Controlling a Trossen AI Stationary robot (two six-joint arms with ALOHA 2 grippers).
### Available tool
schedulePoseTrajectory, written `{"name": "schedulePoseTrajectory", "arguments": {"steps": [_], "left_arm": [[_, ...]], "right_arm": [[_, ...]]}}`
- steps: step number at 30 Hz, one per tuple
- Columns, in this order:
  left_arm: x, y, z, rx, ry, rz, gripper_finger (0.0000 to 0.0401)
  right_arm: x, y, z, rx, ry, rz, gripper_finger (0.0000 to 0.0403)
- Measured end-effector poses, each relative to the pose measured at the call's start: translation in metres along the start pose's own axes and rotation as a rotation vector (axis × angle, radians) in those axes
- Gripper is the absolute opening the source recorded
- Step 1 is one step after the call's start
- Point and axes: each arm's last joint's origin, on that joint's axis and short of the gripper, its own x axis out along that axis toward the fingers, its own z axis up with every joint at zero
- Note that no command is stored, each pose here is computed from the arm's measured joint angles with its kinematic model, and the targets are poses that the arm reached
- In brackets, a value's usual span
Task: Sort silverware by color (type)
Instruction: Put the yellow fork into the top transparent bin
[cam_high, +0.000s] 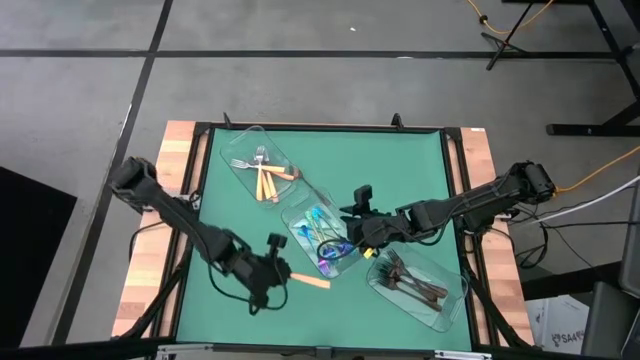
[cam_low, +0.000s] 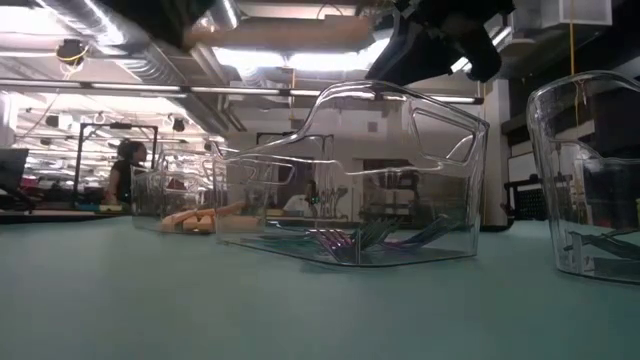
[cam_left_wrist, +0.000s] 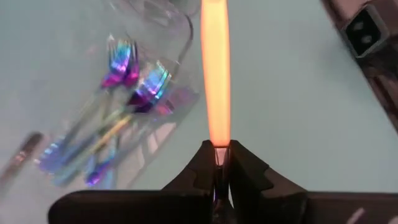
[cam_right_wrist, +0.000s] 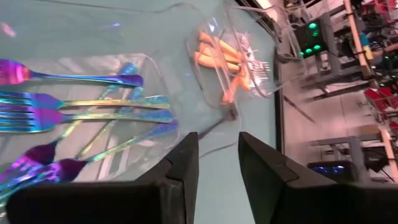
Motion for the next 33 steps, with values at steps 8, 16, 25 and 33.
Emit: {"name": "schedulePoseTrajectory", "arguments": {"steps": [8, 16, 25, 33], "left_arm": [[-0.064, 0.063, 0.001, 0.103, -0.035, 0.020, 0.0016], [-0.112, 0.137, -0.014, 0.188, -0.061, 0.180, 0.0016], [-0.128, 0.206, -0.035, 0.276, -0.021, 0.260, 0.0016], [-0.138, 0.256, -0.062, 0.274, 0.033, 0.314, 0.0016]], "right_arm": [[0.000, 0.000, -0.001, -0.007, 0.018, -0.014, 0.0104], [0.000, -0.001, 0.000, 0.003, 0.008, -0.019, 0.0104], [0.002, -0.003, -0.001, 0.011, 0.012, -0.024, 0.0104], [0.013, -0.020, -0.010, 0.051, 0.058, -0.060, 0.0104]]}}
